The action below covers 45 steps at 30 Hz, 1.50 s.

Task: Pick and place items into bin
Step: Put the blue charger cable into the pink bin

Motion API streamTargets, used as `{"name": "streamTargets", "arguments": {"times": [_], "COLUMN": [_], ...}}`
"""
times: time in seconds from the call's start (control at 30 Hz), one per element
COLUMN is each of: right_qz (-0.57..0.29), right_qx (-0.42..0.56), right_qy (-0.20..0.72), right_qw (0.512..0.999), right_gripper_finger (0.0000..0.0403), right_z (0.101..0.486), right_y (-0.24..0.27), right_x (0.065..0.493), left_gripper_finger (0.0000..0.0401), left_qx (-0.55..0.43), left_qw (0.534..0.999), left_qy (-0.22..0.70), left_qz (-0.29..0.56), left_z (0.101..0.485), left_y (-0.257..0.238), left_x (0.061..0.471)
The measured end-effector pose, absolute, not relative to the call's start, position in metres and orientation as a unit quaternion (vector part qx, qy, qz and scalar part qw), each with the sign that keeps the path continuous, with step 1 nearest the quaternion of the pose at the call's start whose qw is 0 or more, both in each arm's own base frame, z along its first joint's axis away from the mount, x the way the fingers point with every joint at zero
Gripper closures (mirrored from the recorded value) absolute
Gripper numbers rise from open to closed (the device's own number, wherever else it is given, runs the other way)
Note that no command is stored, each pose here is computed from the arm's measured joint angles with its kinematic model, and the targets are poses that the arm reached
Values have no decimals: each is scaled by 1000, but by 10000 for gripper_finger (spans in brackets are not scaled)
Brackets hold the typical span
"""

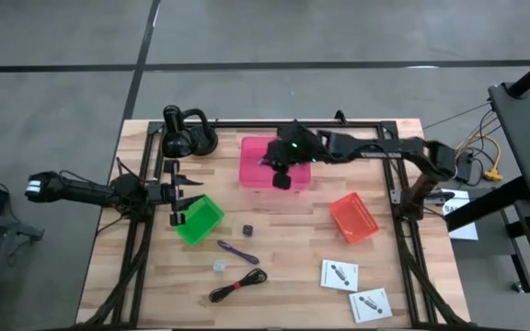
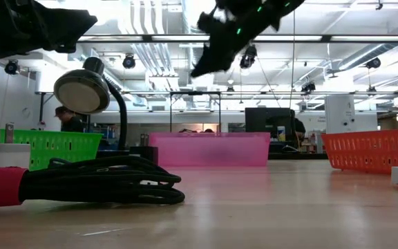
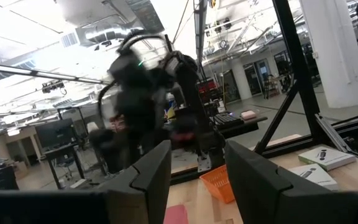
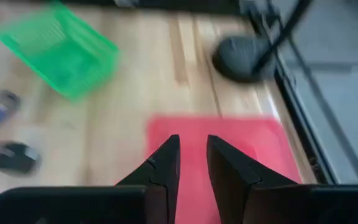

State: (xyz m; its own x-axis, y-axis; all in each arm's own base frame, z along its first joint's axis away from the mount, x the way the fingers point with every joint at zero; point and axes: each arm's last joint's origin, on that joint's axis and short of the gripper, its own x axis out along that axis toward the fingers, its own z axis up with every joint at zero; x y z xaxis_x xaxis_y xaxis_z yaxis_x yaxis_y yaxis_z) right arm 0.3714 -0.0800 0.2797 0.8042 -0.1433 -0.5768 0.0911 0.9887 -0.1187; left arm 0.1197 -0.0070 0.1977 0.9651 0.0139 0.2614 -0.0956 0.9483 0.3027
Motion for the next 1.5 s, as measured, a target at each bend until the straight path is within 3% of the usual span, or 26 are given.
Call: {"name": "streamTargets", "arguments": {"times": [0.2, 0.4, 0.67, 0.9, 1.2, 1.5], "right_qz": [-30, -43, -38, -42, -106, -114], "right_qx": [-59, -77, -86, -160, -185, -187], "right_qy": [231, 154, 68, 14, 18, 38], "right_qw": [971, 984, 993, 986, 977, 975], "right_gripper_finger": [337, 339, 337, 337, 337, 337], "right_z": [287, 258, 217, 208, 210, 203], "right_y": [-34, -6, 2, 2, -2, -3], "right_x": [334, 293, 254, 242, 241, 239], "left_gripper_finger": [264, 264, 264, 264, 264, 264], "left_qx": [158, 158, 159, 160, 160, 145], "left_qw": [978, 978, 978, 979, 977, 977], "left_qy": [-129, -129, -130, -126, -139, -151], "left_qz": [28, 28, 28, 28, 30, 30], "left_z": [198, 198, 198, 197, 199, 218], "left_y": [-7, -7, -7, -7, -7, -8], "left_x": [120, 120, 120, 121, 123, 134]}}
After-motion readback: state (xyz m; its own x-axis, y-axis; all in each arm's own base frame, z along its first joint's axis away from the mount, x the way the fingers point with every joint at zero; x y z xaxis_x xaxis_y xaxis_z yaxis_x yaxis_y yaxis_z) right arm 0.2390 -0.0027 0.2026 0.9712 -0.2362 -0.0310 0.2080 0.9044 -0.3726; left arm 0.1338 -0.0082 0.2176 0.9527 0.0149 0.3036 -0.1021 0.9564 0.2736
